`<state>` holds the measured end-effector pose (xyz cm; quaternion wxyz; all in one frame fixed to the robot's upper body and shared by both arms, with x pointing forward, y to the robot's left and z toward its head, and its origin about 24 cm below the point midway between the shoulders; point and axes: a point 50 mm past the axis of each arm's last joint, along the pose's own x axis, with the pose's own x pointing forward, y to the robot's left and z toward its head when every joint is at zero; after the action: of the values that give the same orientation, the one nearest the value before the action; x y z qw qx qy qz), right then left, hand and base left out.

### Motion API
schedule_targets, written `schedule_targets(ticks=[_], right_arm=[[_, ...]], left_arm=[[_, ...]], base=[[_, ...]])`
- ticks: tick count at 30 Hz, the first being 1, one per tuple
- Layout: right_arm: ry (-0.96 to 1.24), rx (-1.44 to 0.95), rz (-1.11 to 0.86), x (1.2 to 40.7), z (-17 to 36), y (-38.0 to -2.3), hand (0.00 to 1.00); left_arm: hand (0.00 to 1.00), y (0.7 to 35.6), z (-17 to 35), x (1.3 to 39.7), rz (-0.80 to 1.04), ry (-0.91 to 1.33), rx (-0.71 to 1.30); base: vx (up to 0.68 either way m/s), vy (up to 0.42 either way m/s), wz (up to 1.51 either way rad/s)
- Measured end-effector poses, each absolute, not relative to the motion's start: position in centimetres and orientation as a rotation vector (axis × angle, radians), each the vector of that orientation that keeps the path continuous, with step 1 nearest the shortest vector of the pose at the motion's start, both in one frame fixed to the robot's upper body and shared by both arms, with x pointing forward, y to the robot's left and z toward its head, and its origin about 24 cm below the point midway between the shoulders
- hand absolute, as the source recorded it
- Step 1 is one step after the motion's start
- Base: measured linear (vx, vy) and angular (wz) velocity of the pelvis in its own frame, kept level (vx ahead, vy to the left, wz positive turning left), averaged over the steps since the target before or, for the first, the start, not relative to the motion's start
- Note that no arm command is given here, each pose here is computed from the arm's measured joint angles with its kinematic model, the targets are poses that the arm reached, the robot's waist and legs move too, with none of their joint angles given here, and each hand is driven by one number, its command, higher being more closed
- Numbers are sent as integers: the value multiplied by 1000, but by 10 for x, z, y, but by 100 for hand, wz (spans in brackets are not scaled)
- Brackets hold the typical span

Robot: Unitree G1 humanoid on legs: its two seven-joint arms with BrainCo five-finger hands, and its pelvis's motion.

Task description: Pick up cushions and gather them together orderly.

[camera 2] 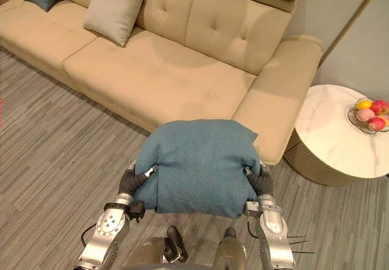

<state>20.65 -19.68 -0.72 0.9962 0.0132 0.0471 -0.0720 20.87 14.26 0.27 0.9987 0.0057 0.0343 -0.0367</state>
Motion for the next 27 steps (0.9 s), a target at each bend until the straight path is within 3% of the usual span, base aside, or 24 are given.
schedule_targets(ticks=[14, 18, 21, 27], right_arm=[[122, 16, -162, 200, -10, -209, 100], [51, 19, -166, 192, 10, -208, 100], [-125, 21, -160, 190, 47, -204, 100], [-161, 23, -154, 190, 54, -202, 100]], left_arm=[[100, 130, 5, 217, -104, 52, 9], [100, 128, 3, 214, -93, 65, -12], [100, 126, 19, 214, -92, -9, -40], [100, 124, 22, 208, -60, -29, -80]], base=[[423, -82, 15], [499, -150, -57], [353, -36, -66], [196, 133, -104]])
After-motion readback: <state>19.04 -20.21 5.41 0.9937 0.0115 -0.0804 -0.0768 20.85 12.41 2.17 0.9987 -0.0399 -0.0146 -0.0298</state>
